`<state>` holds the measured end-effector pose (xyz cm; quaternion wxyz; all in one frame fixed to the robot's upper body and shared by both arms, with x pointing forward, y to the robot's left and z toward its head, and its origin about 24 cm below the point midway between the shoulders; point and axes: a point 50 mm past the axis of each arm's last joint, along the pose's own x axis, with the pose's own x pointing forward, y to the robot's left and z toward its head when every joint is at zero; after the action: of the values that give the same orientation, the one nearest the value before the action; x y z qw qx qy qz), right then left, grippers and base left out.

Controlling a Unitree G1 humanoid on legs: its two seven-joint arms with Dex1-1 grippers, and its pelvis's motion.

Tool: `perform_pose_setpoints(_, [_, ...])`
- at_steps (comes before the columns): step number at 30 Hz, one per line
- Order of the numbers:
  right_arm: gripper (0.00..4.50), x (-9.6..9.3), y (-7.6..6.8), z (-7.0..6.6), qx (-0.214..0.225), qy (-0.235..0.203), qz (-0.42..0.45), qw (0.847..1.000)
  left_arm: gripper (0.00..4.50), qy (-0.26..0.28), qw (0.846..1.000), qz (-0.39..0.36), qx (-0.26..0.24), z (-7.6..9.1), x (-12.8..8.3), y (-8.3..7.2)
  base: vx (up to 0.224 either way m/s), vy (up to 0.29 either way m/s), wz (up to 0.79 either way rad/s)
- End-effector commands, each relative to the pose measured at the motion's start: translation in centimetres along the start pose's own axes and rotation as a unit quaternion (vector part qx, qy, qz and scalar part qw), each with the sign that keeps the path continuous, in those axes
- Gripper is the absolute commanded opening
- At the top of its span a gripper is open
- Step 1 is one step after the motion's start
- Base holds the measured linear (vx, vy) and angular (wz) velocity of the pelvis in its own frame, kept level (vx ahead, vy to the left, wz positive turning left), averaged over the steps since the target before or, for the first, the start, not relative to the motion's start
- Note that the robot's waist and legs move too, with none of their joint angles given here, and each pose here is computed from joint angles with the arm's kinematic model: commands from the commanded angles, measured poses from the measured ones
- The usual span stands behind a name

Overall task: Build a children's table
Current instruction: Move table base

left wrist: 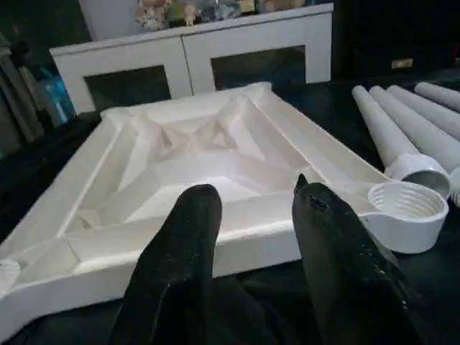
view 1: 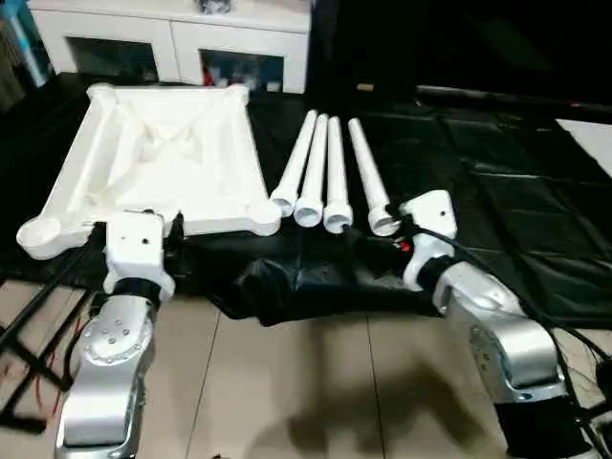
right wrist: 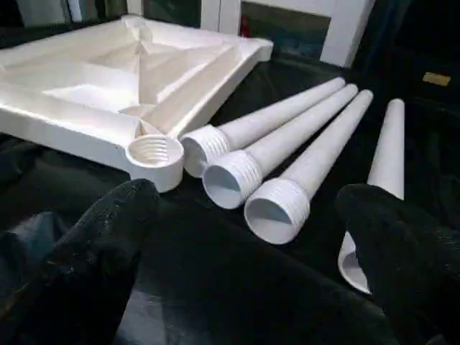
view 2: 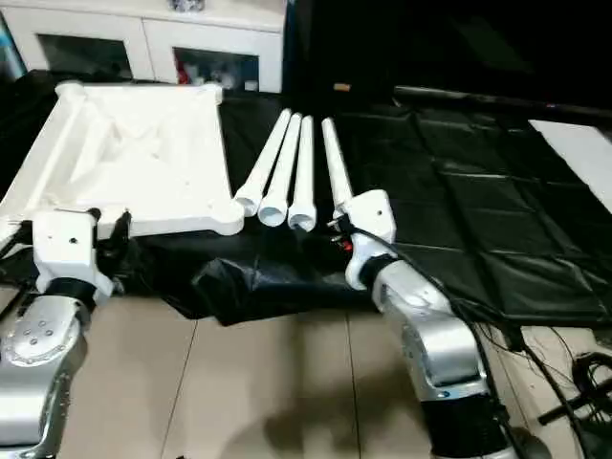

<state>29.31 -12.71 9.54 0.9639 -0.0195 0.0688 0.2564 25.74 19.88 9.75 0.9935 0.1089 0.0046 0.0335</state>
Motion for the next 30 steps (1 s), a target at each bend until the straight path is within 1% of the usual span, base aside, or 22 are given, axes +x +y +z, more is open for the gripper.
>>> perform_pose_setpoints(1, [4.50, 0.1, 0.1, 0.1, -0.005, -0.004, 0.006, 1.000, 1.91, 0.006, 1.000, -0.003, -0.001, -0.3, -0.1, 0.0, 0.000, -0.007, 0.28])
perform_pose_setpoints(5, [4.50, 0.0, 0.4, 0.0, -0.008, -0.002, 0.015, 1.000, 1.91, 0.005, 1.000, -0.004, -0.001, -0.3, -0.2, -0.1, -0.016, 0.041, 0.59])
perform_pose_setpoints(7, [4.50, 0.0, 0.4, 0.0, -0.008, -0.002, 0.015, 1.000, 1.91, 0.005, 1.000, -0.006, -0.001, -0.3, -0.2, -0.1, -0.038, 0.182, 0.59])
perform_pose_setpoints(9, [4.50, 0.1, 0.2, -0.2, 0.013, 0.002, 0.004, 1.000, 1.91, 0.002, 1.000, -0.006, 0.000, -0.2, -0.2, -0.1, -0.067, 0.218, 0.38])
perform_pose_setpoints(12, [4.50, 0.1, 0.2, -0.2, 0.009, 0.004, 0.004, 1.000, 1.91, 0.002, 1.000, -0.006, 0.000, -0.2, -0.2, -0.1, -0.029, 0.224, 0.19])
perform_pose_setpoints(15, [4.50, 0.1, 0.1, -0.1, 0.003, 0.002, 0.004, 1.000, 1.91, -0.011, 0.999, 0.004, 0.036, 0.1, -0.3, -0.2, -0.058, 0.127, 0.06])
perform_pose_setpoints(17, [4.50, 0.1, 0.0, 0.0, 0.004, -0.004, -0.002, 1.000, 1.91, -0.009, 0.999, 0.005, 0.034, 0.1, -0.3, -0.2, -0.055, 0.105, 0.08])
perform_pose_setpoints(19, [4.50, 0.1, -0.3, 0.1, 0.010, -0.006, -0.015, 1.000, 1.91, -0.005, 1.000, 0.005, 0.013, 0.1, -0.2, -0.1, -0.005, 0.150, -0.18])
perform_pose_setpoints(20, [4.50, 0.1, -0.5, 0.1, 0.013, -0.007, -0.023, 1.000, 1.91, -0.004, 1.000, 0.010, 0.010, 0.1, -0.1, 0.0, -0.008, 0.138, -0.06])
perform_pose_setpoints(21, [4.50, 0.1, -0.7, 0.2, 0.016, -0.008, -0.034, 0.999, 1.91, -0.007, 1.000, 0.010, 0.009, 0.2, -0.1, 0.0, -0.055, 0.078, 0.09])
perform_pose_setpoints(23, [4.50, 0.2, -1.2, 0.1, 0.035, -0.002, -0.066, 0.997, 1.91, -0.012, 1.000, 0.004, 0.018, 0.3, 0.0, 0.0, -0.061, 0.033, -0.10])
perform_pose_setpoints(26, [4.50, 0.2, -1.6, 0.3, 0.050, -0.011, -0.088, 0.995, 1.91, -0.009, 1.000, -0.007, 0.001, 0.4, 0.4, -0.2, -0.067, -0.043, -0.19])
perform_pose_setpoints(30, [4.50, 0.1, -1.8, 0.7, 0.046, -0.023, -0.096, 0.994, 1.91, -0.023, 0.999, -0.038, -0.008, 0.7, 0.4, -0.8, -0.054, -0.088, -0.06])
